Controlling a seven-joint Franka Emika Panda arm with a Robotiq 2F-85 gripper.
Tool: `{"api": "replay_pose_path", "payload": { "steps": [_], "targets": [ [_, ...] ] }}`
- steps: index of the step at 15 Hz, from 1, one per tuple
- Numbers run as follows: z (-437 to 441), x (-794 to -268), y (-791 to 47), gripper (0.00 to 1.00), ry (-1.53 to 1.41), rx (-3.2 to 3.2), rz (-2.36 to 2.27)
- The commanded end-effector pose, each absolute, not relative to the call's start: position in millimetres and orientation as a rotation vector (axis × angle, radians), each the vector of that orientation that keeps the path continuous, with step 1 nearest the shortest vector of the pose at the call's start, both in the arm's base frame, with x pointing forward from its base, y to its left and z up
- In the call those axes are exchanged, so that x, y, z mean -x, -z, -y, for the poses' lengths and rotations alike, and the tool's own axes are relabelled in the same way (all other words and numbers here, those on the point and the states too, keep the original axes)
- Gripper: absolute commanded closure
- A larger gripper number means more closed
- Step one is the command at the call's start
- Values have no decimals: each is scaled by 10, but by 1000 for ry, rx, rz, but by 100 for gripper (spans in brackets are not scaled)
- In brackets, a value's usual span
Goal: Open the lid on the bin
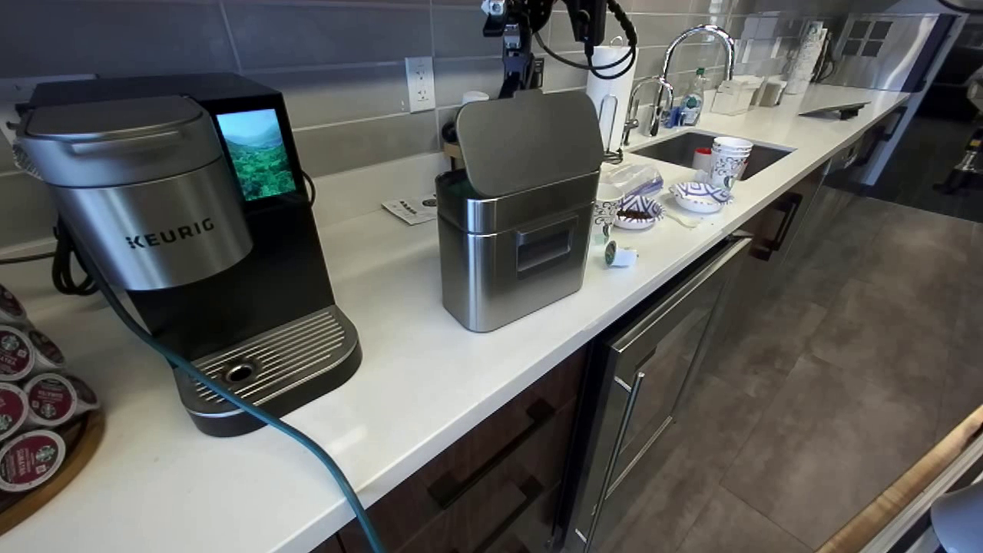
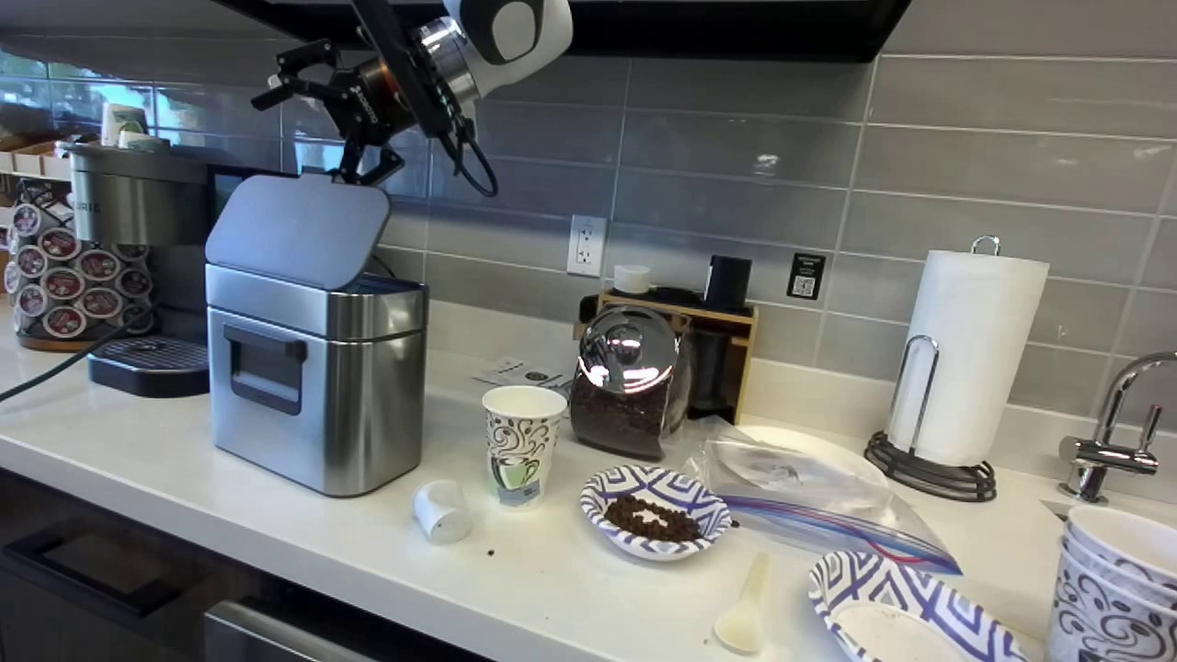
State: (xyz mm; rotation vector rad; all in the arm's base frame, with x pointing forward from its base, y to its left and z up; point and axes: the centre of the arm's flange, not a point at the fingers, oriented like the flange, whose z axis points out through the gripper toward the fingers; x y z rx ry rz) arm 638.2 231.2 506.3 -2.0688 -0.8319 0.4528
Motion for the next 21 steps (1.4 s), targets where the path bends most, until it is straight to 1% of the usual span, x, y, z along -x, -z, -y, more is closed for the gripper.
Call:
{"api": "replay_pose_path", "payload": {
  "steps": [1,21],
  "targets": [
    [-2253,-6064,-5067,0,-433,2106,781],
    [-1985,-5664,-5201,0,-483,2125,661]
  ]
}}
